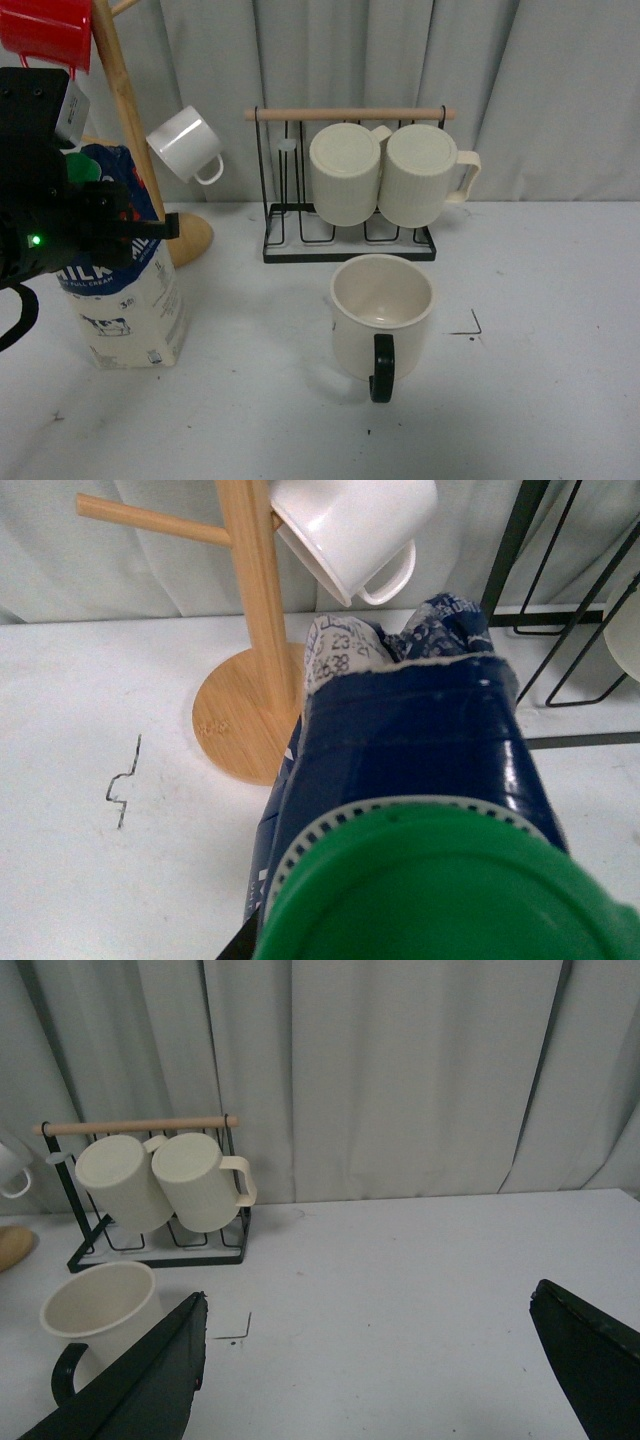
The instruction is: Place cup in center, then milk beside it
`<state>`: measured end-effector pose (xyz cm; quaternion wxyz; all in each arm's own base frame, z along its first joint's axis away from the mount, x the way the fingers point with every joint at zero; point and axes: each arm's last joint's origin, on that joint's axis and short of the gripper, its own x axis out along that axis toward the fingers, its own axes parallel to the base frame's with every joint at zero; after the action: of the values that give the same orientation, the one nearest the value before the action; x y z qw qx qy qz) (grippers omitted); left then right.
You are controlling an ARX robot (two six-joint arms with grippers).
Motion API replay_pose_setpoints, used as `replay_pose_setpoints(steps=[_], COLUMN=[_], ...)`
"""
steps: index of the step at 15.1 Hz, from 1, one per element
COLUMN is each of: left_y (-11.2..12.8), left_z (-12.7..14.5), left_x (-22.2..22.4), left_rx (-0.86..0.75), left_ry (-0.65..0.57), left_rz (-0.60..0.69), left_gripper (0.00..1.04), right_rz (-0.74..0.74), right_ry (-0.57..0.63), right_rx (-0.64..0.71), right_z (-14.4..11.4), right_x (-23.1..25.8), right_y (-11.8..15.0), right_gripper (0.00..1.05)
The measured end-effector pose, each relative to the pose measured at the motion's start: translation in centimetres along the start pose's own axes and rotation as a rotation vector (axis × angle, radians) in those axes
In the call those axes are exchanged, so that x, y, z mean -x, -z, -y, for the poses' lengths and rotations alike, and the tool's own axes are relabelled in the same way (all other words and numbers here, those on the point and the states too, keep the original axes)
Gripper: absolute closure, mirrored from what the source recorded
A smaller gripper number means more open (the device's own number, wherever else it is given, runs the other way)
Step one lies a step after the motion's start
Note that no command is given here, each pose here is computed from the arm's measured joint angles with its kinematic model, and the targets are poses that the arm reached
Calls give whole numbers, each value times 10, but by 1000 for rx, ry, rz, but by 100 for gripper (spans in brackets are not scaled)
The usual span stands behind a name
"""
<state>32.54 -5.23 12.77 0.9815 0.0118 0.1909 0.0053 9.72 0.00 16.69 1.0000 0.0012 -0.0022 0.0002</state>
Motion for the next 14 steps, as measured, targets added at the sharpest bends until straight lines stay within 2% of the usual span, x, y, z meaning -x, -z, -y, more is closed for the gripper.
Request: replay_pose_setpoints(steps=[4, 6, 10, 14], left_y=[-7, -14, -36, -27], left_z=[10, 27, 69, 86], left_x=[4, 14, 30, 28], left_rx=[-5, -25, -30, -29], left_ry=[12, 47, 137, 108], left_rz=[-8, 2, 120, 125], left_gripper=[89, 90, 90, 90], right_rz=[0, 0, 0, 0], right_ry=[0, 0, 0, 0], right_rx=[0, 0, 0, 0], right_z=[0, 0, 0, 0], right_x=[0, 0, 0, 0], right_y=[0, 0, 0, 0], right_gripper=[6, 6, 6, 6])
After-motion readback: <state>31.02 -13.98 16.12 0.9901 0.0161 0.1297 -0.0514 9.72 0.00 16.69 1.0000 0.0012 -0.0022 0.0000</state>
